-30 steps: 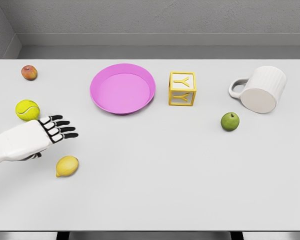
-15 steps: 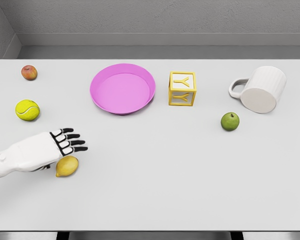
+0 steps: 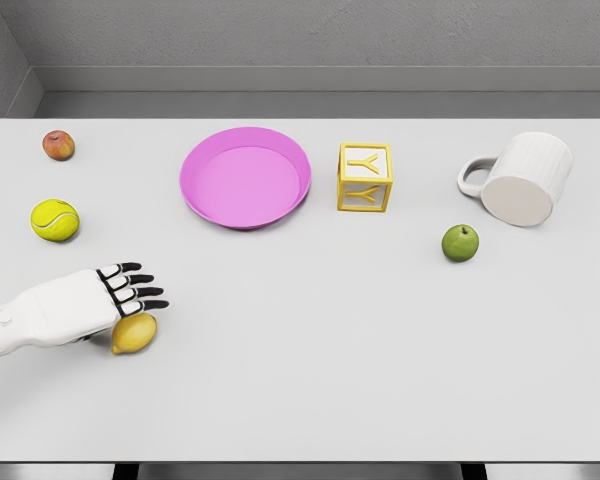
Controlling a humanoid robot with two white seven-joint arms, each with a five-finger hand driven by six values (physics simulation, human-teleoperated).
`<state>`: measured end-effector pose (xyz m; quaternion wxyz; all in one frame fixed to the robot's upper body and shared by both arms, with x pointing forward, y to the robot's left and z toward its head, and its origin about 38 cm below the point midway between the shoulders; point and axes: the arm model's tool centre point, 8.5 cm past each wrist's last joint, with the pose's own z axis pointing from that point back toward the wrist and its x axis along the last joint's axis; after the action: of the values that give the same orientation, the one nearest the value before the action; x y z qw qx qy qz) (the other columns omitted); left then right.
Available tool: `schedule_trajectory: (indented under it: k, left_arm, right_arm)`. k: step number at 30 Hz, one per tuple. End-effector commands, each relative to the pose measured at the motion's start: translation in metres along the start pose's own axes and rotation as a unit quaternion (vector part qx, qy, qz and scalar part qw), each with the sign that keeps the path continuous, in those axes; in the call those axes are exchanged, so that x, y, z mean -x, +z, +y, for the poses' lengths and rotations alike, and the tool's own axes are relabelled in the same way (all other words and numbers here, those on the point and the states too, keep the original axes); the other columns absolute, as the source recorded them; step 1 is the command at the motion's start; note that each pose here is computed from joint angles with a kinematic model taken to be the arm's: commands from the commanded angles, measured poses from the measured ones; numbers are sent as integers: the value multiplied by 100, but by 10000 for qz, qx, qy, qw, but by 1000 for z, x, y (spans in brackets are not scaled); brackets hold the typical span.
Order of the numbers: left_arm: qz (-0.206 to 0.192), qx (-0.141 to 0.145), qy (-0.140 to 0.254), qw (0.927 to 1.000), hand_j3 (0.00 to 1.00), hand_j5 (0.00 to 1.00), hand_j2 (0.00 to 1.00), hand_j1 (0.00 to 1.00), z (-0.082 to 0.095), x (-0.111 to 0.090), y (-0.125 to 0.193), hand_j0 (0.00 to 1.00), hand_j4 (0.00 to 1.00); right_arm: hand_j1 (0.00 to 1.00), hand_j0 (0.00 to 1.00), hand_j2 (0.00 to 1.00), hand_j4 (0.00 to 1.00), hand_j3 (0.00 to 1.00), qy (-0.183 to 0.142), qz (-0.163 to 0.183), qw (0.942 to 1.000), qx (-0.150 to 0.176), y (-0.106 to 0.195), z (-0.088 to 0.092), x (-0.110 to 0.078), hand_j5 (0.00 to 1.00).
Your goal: Put the lemon on the plate with left arm
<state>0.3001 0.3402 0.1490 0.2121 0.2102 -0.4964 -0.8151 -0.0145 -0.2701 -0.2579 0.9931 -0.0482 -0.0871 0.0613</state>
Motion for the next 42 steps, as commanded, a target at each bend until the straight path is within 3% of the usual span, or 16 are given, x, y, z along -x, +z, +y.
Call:
schedule_trajectory:
  k: [1, 23, 42]
  left_arm:
    - [-6, -6, 15, 10000, 100, 100, 100, 100, 0, 0, 0, 100, 100]
    - [-20, -79, 67, 9999, 100, 100, 100, 100, 1, -2, -3, 100, 100]
    - [-93, -44, 215, 9997, 100, 100, 100, 100, -8, -11, -5, 100, 100]
  right_arm:
    - [100, 100, 100, 100, 100, -3, -1, 10000, 0, 0, 0, 0, 100]
    - [100, 100, 100, 100, 100, -3, -1, 10000, 0, 0, 0, 0, 100]
    - [100, 100, 100, 100, 100, -3, -1, 10000, 0, 0, 0, 0, 100]
